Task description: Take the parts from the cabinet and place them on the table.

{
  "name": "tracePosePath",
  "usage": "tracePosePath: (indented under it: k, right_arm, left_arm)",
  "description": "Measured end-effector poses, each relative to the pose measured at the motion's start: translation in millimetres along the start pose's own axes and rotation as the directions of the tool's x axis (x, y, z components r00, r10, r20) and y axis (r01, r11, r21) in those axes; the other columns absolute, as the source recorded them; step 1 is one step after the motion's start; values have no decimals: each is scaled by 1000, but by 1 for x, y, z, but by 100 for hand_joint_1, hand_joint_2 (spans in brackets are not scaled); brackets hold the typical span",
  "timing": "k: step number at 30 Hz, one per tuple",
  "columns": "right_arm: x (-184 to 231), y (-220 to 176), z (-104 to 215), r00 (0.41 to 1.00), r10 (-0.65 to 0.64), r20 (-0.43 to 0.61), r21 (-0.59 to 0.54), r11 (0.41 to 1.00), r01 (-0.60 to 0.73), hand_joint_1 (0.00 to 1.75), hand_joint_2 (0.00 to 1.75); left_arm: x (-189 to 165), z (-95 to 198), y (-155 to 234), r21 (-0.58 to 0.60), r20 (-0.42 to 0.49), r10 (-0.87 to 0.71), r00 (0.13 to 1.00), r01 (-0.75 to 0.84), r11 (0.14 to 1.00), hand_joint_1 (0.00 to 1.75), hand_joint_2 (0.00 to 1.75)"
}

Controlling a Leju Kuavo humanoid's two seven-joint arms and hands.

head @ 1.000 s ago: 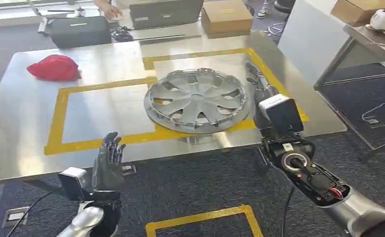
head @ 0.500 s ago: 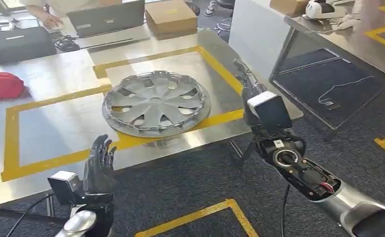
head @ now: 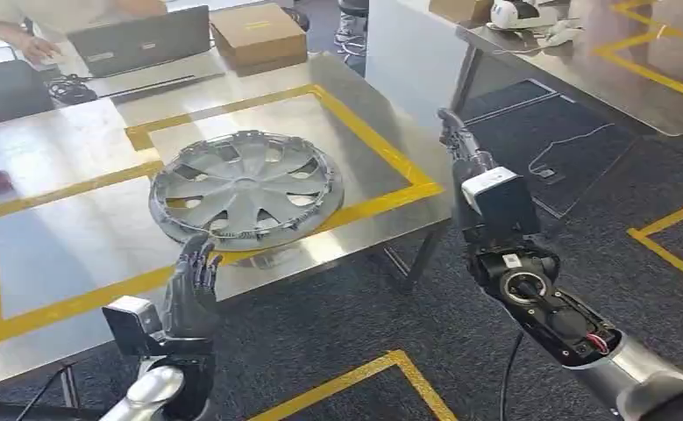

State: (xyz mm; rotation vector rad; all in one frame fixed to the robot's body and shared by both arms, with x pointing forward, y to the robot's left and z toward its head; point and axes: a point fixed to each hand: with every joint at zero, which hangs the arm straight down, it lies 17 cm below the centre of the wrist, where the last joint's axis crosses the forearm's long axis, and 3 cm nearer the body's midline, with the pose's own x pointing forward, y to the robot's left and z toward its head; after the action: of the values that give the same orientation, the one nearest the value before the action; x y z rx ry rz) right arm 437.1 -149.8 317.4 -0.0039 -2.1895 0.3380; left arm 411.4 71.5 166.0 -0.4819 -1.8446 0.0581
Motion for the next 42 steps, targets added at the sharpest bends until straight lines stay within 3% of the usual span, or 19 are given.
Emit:
tracePosePath:
  k: [42]
  right_arm:
    - [4,1,0,1000,-12,9,-7,1000,12,0,0]
  left_arm:
    - [-3,2,2,1,-12,-10,1000,10,1000,0,0]
